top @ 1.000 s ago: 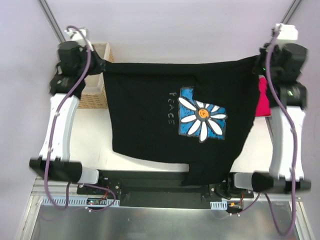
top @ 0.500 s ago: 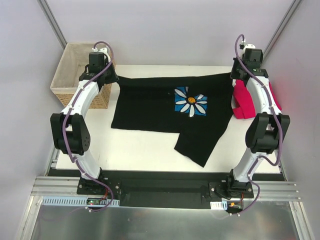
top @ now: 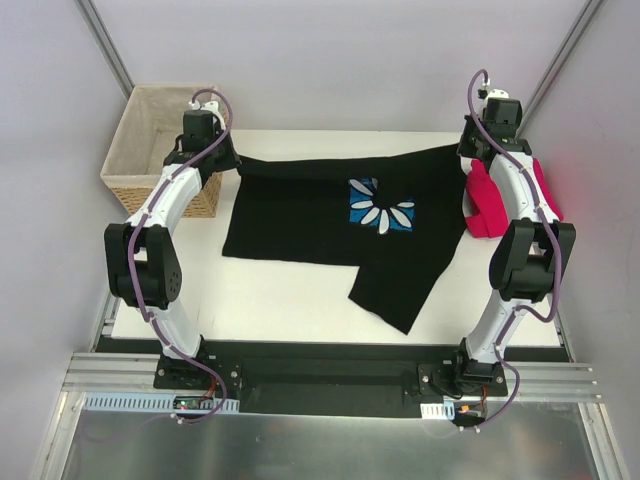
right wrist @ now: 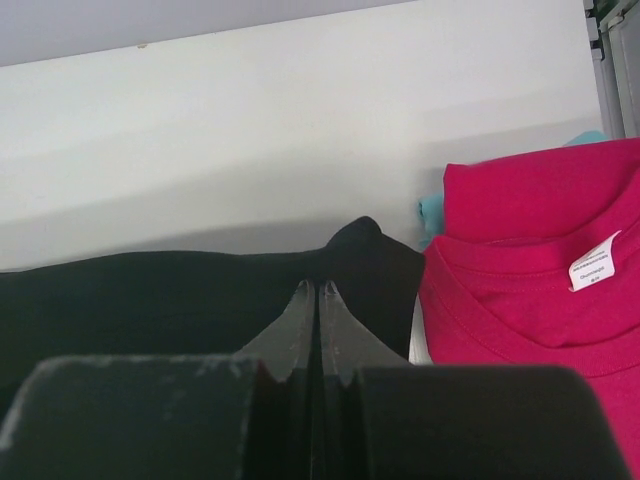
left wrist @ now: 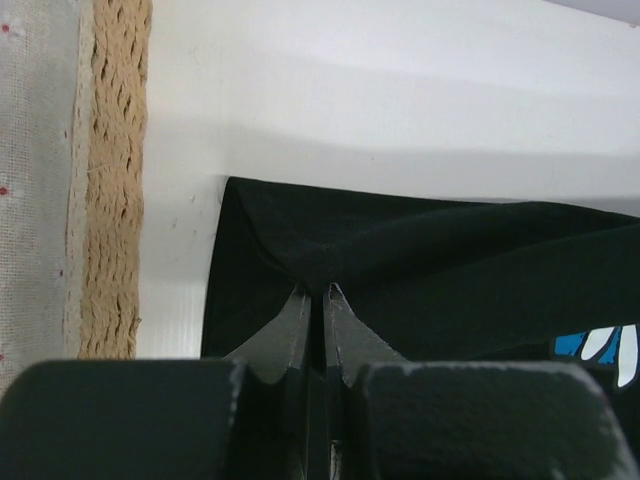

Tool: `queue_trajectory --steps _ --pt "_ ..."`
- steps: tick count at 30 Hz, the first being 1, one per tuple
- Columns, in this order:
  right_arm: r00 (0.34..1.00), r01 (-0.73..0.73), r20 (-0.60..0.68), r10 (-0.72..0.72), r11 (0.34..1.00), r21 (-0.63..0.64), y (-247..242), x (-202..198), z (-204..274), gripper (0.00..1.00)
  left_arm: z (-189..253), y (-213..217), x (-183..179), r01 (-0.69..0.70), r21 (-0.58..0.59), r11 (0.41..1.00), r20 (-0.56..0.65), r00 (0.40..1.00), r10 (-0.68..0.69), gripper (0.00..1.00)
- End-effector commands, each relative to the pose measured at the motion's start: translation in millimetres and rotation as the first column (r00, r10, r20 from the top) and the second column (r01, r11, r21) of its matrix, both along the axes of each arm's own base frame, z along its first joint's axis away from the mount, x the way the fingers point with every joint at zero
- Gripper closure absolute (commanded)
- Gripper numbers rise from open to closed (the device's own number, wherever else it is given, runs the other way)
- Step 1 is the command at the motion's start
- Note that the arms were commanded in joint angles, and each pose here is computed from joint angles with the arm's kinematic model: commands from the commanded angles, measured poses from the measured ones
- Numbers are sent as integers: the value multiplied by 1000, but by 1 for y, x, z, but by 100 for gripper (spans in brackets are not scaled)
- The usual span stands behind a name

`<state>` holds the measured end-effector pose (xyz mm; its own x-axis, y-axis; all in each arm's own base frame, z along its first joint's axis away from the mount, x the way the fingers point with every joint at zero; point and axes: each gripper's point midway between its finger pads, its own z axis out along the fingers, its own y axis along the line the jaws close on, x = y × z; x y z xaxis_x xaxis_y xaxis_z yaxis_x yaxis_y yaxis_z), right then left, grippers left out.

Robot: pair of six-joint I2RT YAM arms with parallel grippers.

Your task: Fold and stack the t-shirts

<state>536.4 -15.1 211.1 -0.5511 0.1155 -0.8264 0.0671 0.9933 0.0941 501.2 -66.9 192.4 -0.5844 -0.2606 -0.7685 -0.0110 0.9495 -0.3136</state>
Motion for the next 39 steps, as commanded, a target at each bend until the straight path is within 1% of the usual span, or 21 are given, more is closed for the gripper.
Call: queue_trajectory --steps 1,5,8,13,17,19,21,22,23,25,26,27,29,30,31,32,33,34,36,37,39 --pt "992 12 128 -13 1000 8 -4 4 46 100 24 2 -1 -10 10 1000 74 997 9 100" --pt "988 16 152 -17 1000 7 -4 -11 62 100 42 3 -11 -12 17 1000 112 994 10 100" --pt "991 6 137 -6 1000 1 -3 -19 58 100 48 5 -17 -12 33 999 125 992 8 100" --pt "993 1 120 1 1000 -11 -3 -22 55 100 45 8 -19 -17 44 999 118 993 12 100" --pt "994 -3 111 4 1000 -7 -3 -17 52 100 39 8 -12 -20 48 999 108 994 14 100" --pt "996 2 86 -1 1000 -10 -4 -12 42 100 41 7 -3 -19 49 999 114 993 14 100" --pt "996 6 93 -5 1000 -15 -6 -4 41 100 34 5 15 -11 47 999 105 994 6 100" --pt "997 6 76 -5 1000 -13 -7 3 30 100 32 2 23 -4 38 999 102 995 0 100" --pt "998 6 69 -5 1000 -13 -7 8 24 100 26 0 39 -1 34 999 97 995 -2 100" --pt "997 11 73 -11 1000 -7 -9 20 23 100 19 -5 56 8 17 1000 93 996 -10 100" --pt "999 12 47 -12 1000 -4 -9 27 7 100 13 -7 72 9 11 1000 92 996 -10 100" --pt "998 13 65 -13 1000 0 -9 34 10 99 10 -7 80 9 8 1000 93 996 -9 100" --pt "999 7 49 -8 1000 15 -8 46 -9 100 0 -11 102 12 -3 1000 95 995 -11 100" --pt "999 5 54 -6 1000 21 -7 52 -13 100 -1 -12 108 15 -7 1000 99 995 -14 100" --pt "998 7 67 -9 1000 24 -7 59 -11 99 -18 -13 115 15 -9 1000 79 997 -14 100" --pt "999 16 48 -17 999 38 -7 65 -26 100 -11 -14 123 17 -15 1000 100 995 -16 100" --pt "998 27 50 -29 999 45 -8 70 -29 100 -14 -15 127 21 -18 1000 99 995 -19 100" --pt "996 34 77 -38 998 59 -8 77 -22 100 -27 -16 131 22 -22 1000 81 996 -20 100" --pt "995 41 81 -51 993 114 -4 90 -34 100 -27 -18 138 26 -30 999 91 996 -24 100" --pt "994 35 100 -49 991 130 -3 97 -29 99 -38 -20 140 32 -34 999 77 997 -29 100" --pt "994 34 100 -52 984 173 2 106 -38 100 -38 -23 145 37 -45 998 86 996 -33 100"
